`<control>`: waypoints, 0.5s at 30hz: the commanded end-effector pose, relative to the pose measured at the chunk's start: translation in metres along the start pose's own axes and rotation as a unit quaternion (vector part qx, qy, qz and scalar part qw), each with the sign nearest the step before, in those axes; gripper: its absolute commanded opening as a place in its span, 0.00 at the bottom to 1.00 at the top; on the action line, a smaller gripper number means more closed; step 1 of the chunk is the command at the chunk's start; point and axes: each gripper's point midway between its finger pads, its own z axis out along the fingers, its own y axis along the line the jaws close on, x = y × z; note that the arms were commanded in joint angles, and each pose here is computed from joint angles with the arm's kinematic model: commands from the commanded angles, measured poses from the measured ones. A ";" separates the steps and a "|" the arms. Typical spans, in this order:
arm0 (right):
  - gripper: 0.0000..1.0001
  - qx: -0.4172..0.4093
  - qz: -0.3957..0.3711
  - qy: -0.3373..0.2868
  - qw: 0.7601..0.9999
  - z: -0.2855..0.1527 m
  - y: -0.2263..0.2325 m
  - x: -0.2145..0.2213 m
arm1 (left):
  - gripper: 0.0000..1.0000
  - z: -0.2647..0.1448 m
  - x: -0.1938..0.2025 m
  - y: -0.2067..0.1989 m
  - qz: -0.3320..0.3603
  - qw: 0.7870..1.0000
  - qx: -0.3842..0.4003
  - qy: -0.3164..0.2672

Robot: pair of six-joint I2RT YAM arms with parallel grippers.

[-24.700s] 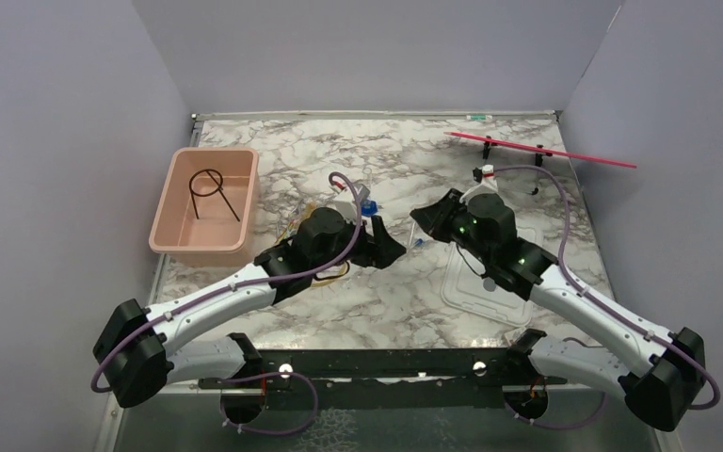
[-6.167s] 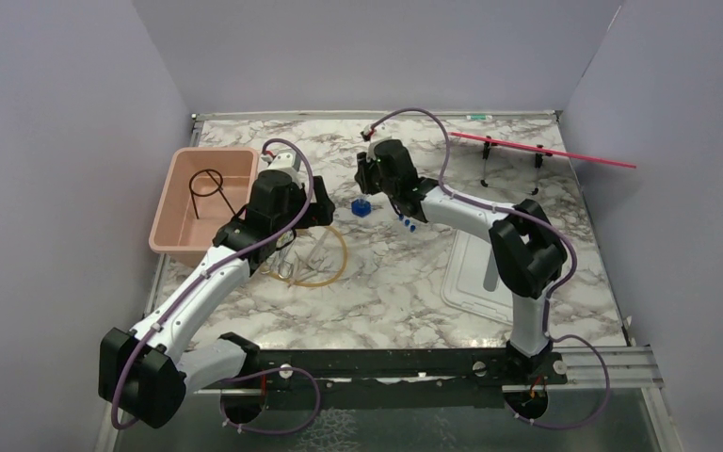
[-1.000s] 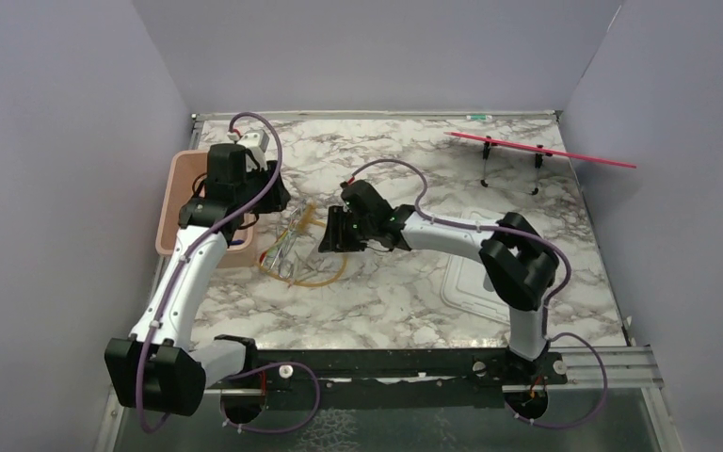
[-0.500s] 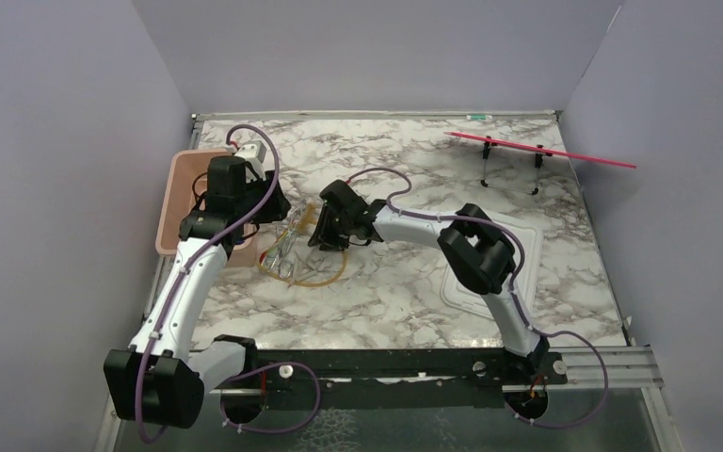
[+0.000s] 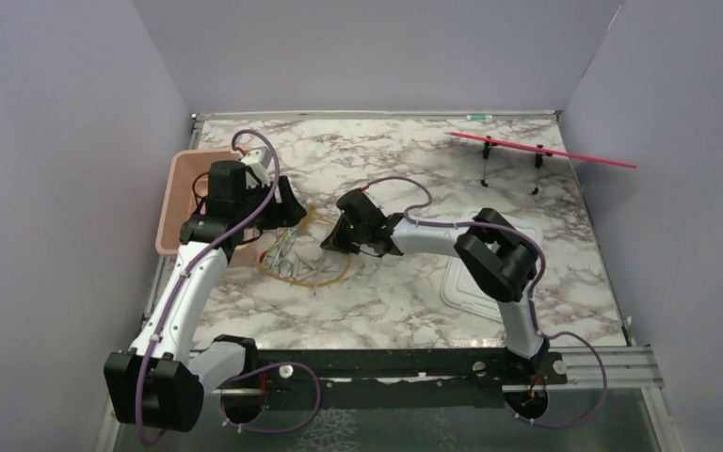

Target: Organize the chemistry lab equipment

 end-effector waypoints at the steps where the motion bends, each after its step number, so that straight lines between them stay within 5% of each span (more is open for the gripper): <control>1: 0.01 -0.103 -0.026 -0.067 0.992 -0.057 0.058 -0.034 | 0.71 -0.005 0.003 -0.027 -0.006 0.997 0.074 0.010; 15: 0.01 -0.315 -0.116 -0.169 0.927 -0.199 0.129 -0.064 | 0.48 -0.030 0.005 -0.111 0.030 0.945 0.326 0.022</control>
